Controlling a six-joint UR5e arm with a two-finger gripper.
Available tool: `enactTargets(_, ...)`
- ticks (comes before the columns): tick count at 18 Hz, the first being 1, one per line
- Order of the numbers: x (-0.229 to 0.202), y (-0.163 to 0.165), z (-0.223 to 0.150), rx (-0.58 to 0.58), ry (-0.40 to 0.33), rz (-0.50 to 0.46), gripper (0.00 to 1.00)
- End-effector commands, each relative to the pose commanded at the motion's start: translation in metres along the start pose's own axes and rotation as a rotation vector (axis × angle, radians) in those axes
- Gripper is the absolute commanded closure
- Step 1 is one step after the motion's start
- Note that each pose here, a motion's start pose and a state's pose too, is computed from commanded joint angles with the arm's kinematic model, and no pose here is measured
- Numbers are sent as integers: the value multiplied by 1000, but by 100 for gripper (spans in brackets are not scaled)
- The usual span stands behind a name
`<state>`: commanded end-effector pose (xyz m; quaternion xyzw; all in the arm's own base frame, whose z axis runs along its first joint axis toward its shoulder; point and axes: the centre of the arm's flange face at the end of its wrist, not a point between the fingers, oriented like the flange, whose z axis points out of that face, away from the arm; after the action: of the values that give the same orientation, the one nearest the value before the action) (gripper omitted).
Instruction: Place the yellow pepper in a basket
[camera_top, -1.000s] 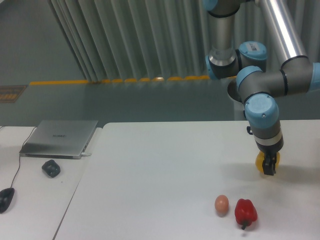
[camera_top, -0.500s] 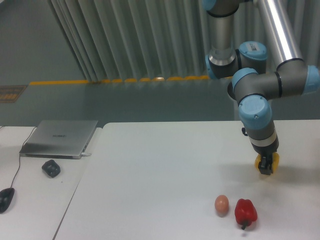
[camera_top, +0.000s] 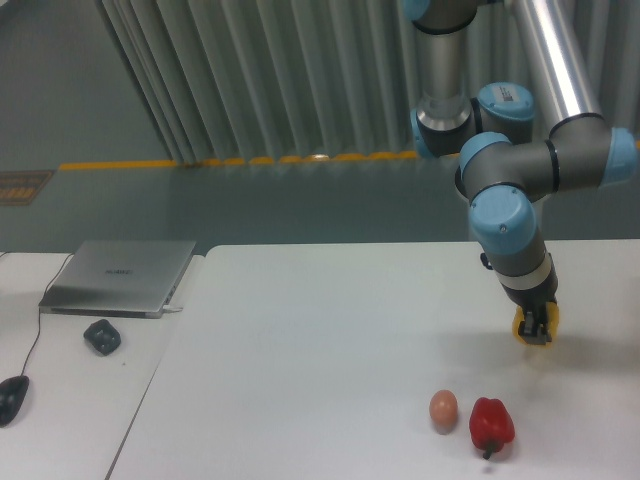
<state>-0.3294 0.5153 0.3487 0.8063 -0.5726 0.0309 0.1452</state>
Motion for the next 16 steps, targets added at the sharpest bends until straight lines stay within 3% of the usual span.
enactTargets(6,6,64,-37,141,-166,-161,55)
enactTargets(8,9,91,-46,124,-226,-226,56)
enactTargets(12,30,145,-47,89,-298,-356,55)
enactTargets(16,41,181,-26,103,-306,-404,55)
